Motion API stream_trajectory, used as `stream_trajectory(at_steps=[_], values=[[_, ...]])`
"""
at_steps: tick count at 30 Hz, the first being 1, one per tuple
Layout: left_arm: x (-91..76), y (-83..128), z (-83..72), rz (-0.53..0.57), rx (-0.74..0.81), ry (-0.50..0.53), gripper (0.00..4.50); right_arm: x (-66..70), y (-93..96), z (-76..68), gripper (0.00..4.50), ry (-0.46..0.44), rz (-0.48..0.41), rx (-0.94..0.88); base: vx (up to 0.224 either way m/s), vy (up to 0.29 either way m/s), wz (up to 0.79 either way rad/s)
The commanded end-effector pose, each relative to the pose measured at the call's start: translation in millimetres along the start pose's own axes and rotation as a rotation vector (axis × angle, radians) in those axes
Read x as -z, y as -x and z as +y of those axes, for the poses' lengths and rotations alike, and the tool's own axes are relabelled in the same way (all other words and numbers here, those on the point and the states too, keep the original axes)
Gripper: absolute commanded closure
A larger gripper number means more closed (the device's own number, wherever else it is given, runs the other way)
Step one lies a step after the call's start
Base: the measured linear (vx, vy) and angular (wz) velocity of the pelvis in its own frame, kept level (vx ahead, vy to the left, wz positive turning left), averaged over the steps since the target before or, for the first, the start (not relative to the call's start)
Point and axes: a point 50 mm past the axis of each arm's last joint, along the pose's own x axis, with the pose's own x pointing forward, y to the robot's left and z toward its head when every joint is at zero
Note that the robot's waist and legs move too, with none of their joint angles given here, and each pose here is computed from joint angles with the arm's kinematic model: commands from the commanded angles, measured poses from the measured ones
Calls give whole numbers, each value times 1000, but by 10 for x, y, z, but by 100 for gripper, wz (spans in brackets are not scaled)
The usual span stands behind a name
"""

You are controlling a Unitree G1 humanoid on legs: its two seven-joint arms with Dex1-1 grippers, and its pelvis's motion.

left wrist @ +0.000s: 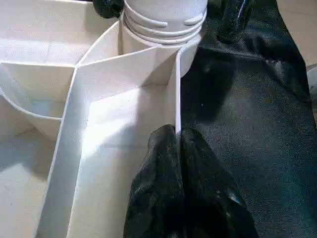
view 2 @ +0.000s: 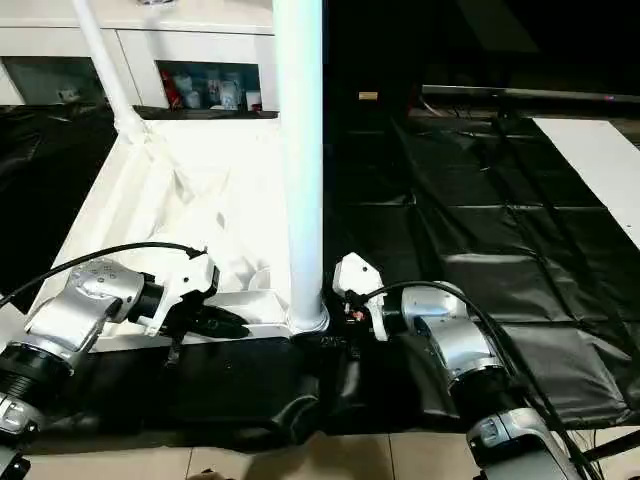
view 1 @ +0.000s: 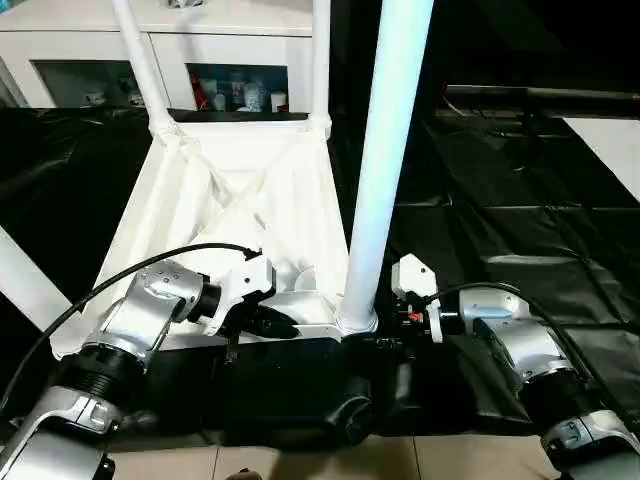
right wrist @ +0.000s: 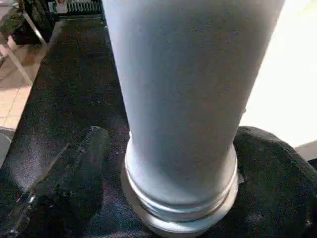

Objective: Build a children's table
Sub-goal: Rotate leg to tighten

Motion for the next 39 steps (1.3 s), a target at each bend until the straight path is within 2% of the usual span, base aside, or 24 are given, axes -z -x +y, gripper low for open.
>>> stream_trajectory(at_steps=[1, 4, 13, 17, 24, 26, 28, 29, 34, 37, 39], values=[[15, -89, -69, 16, 71, 2, 450, -58, 2, -24, 48, 13, -8, -7, 0, 0, 0], [12, -98, -69, 17, 70, 7, 450, -48, -2, -28, 58, 0, -11, -4, 0, 0, 0], [21, -108, -76, 23, 73, 12, 450, -37, 7, -35, 148, -17, -10, 0, 0, 0, 0], [26, -108, -82, 25, 74, 16, 450, -33, 10, -33, 174, -21, -10, -2, 0, 0, 0], [32, -113, -76, 21, 60, 22, 450, -15, -9, -41, 181, -35, -16, 25, 0, 0, 0], [32, -134, -50, 13, 31, 27, 450, 4, -31, -76, 181, -44, -21, 91, 0, 0, 0], [15, -208, 52, 3, -74, 45, 450, 56, -124, -143, 181, -101, -39, 251, 0, 0, 0], [15, -208, 52, 3, -74, 45, 450, 56, -124, -143, 181, -101, -39, 251, 0, 0, 0], [-120, -380, 184, -14, -190, 50, 450, 127, -374, -178, 183, -291, -118, 514, 0, 0, 0], [-203, -475, 245, -29, -245, 56, 450, 165, -480, -213, 183, -371, -113, 663, 0, 0, 0], [-305, -614, 308, -52, -305, 70, 450, 178, -614, -281, 183, -454, -75, 862, 0, 0, 0]])
